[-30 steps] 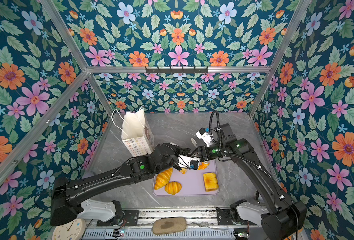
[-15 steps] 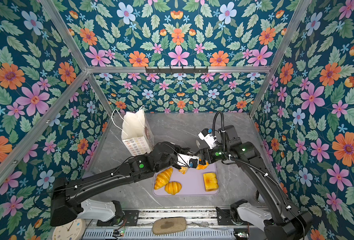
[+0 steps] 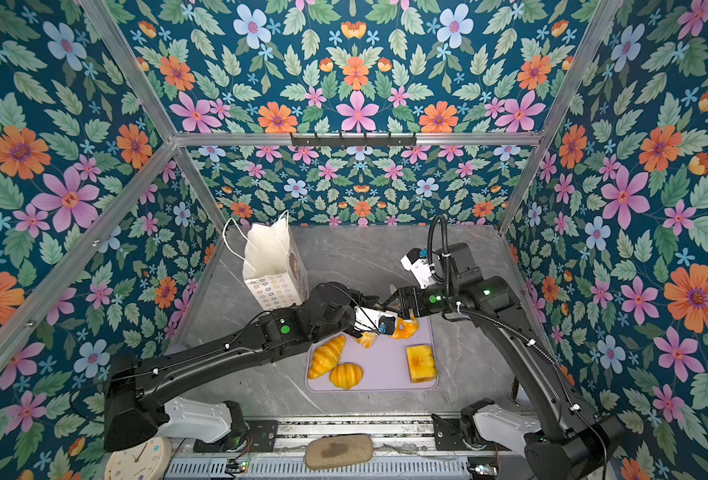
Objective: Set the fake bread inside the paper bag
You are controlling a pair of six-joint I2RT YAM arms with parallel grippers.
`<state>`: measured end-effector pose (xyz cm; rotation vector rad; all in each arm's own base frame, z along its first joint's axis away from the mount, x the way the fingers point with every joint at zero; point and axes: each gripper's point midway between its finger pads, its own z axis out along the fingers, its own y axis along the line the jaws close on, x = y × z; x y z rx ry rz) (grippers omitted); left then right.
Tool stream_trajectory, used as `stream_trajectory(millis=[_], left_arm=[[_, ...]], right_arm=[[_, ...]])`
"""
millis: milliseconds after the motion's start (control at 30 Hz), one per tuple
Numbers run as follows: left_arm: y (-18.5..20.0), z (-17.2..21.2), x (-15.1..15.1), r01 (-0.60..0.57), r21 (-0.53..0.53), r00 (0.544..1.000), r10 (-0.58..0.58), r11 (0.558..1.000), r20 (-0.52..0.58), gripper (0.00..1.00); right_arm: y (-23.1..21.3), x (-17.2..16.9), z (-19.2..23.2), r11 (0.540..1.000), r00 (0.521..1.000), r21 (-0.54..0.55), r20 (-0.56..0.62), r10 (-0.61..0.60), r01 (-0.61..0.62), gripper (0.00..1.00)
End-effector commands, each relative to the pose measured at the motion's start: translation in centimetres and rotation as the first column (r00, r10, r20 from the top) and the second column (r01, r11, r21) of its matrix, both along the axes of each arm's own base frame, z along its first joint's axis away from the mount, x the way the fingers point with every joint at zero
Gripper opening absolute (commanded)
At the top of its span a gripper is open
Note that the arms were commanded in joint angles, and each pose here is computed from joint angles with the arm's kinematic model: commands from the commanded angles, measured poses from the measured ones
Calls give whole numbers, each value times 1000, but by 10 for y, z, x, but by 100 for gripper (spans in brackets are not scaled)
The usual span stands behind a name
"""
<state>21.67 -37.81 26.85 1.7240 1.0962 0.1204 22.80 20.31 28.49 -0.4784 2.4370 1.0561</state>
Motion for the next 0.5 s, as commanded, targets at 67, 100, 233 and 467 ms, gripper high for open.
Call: stream_trajectory(millis=[67, 100, 233, 467], left_arm=[[-2, -1, 3, -7, 10, 1000, 7, 1000, 12, 0], [-2, -1, 3, -6, 11, 1000, 6, 1000, 13, 0], [-3, -3, 4, -3, 24, 1000, 3, 1000, 14, 0], [-8, -8, 6, 1, 45, 1000, -2, 999, 17, 0]], right_arm=[[18, -8, 5, 993, 995, 78, -51, 91, -87, 85], [19, -8, 4, 992, 993, 79, -55, 104, -99, 85], [22, -14, -1, 987, 986, 84, -79, 147, -140, 85], [27, -17, -5, 981, 979, 100, -102, 178, -168, 85]])
